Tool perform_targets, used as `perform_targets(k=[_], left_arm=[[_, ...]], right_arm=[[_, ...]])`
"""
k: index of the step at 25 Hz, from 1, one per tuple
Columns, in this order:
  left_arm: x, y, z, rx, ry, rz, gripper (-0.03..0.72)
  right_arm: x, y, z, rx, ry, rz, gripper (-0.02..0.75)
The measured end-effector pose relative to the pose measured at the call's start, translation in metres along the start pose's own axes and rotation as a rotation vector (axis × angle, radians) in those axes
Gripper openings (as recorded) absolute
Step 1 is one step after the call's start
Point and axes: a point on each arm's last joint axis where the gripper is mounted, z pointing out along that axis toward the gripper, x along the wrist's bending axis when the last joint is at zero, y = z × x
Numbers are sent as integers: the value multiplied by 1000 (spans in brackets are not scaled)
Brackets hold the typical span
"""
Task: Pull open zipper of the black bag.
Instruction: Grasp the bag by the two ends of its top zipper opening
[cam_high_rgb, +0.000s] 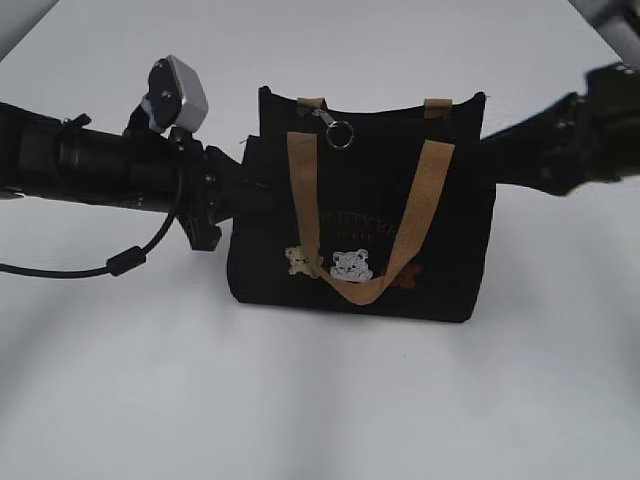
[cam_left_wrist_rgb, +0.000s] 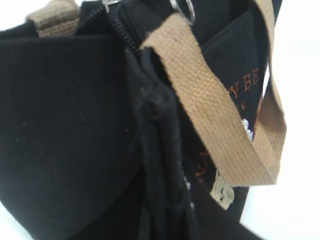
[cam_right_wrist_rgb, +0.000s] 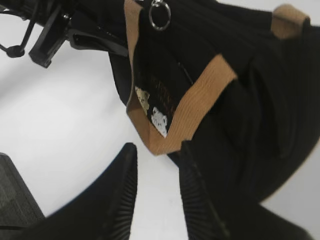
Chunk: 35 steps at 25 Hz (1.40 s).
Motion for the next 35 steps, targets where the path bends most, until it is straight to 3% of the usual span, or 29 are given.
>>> perform_targets(k=[5, 10, 15, 20, 29, 31, 35], left_arm=[[0, 0, 0, 0, 0, -1, 63], [0, 0, 0, 1, -1, -3, 63], [0, 0, 0, 1, -1, -4, 63], [0, 0, 0, 0, 0, -3, 63], [0, 0, 0, 2, 0, -3, 63], [0, 0, 0, 2, -1, -2, 63], [0, -1, 0, 8, 0, 1, 63]], right_arm=[[-10, 35, 58, 37, 98, -109, 235], [1, 61, 97, 68, 168, -281, 235], [7, 68, 114, 81, 112, -429, 235], [0, 70, 116, 66, 30, -468, 235], [-4, 59, 130, 109, 57, -453, 232], [-4, 59, 130, 108, 57, -454, 192], [-4, 60, 129, 107, 55, -420, 18]])
